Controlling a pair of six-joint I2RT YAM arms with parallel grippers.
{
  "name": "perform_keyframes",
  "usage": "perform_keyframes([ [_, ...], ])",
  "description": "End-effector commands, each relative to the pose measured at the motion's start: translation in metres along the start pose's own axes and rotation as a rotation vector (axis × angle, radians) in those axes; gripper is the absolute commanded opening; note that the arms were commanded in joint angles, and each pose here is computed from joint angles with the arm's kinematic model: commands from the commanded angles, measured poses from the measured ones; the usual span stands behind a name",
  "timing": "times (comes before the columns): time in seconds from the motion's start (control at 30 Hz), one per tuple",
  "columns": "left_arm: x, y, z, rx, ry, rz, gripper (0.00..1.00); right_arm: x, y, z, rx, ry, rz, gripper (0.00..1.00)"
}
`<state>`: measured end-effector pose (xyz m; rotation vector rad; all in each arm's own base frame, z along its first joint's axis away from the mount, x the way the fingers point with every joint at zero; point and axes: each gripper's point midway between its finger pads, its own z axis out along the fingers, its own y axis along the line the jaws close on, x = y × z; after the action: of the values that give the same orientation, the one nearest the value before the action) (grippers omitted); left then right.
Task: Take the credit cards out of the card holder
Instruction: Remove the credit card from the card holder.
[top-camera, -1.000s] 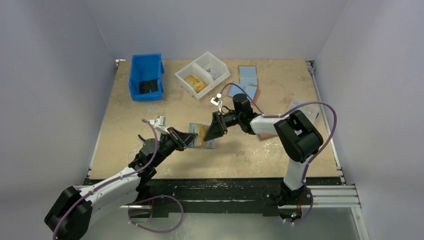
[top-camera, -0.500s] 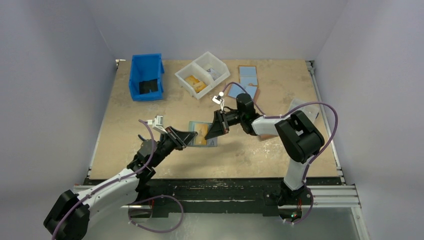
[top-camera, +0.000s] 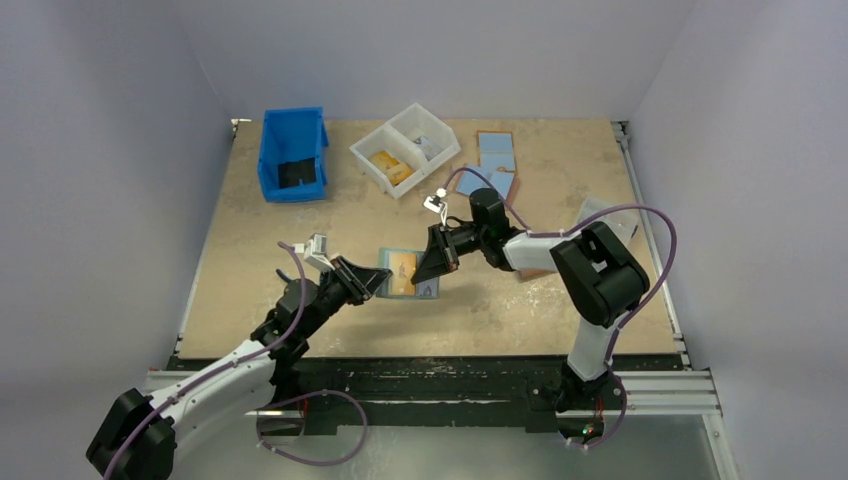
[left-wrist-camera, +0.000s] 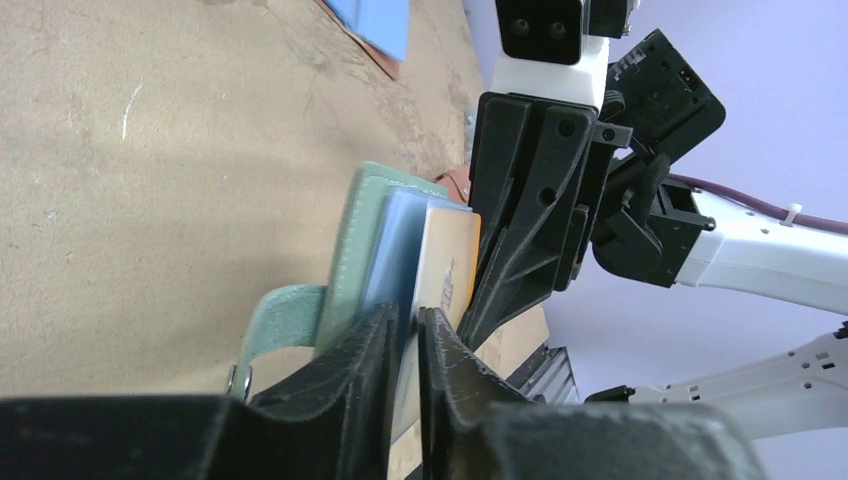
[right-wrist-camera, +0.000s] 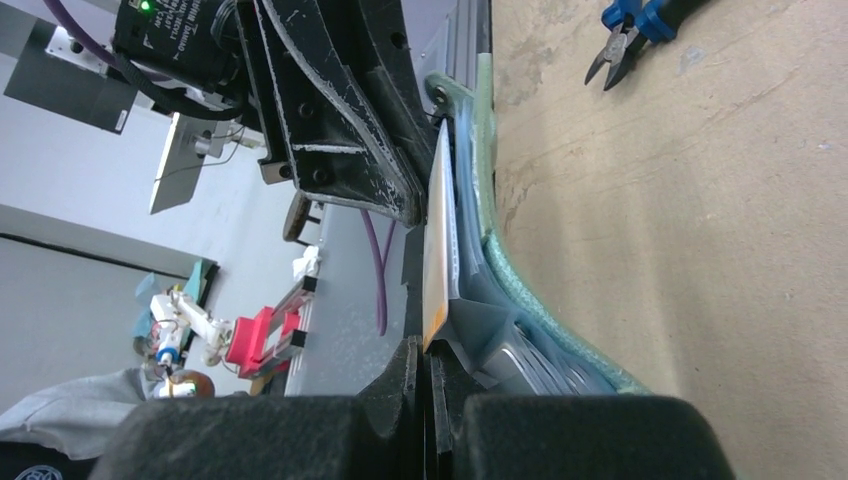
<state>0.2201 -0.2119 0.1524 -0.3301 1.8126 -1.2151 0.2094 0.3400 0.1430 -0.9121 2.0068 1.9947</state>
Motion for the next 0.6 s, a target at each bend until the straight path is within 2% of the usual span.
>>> perform_keyframes([
  [0.0, -0.010, -0.005, 0.000, 0.014, -0.030, 0.018, 0.12, -0.011, 0.008, -0.003, -0.022, 0.005, -0.097, 0.00],
  [0.1, -0.008, -0.007, -0.001, 0.035, -0.019, 0.017, 0.00, -0.007, 0.002, -0.004, -0.020, 0.016, -0.083, 0.00],
  [0.33, 0.000, 0.004, -0.002, 0.030, -0.001, 0.015, 0.00, -0.004, -0.011, -0.004, 0.006, 0.020, -0.074, 0.00],
  [0.5, 0.005, 0.035, -0.006, -0.095, 0.016, 0.049, 0.00, -0.002, -0.036, -0.008, 0.073, 0.009, -0.029, 0.00],
  [0.57, 0.009, 0.042, -0.009, -0.127, 0.038, 0.070, 0.18, 0.001, -0.044, -0.009, 0.095, 0.012, -0.021, 0.00],
])
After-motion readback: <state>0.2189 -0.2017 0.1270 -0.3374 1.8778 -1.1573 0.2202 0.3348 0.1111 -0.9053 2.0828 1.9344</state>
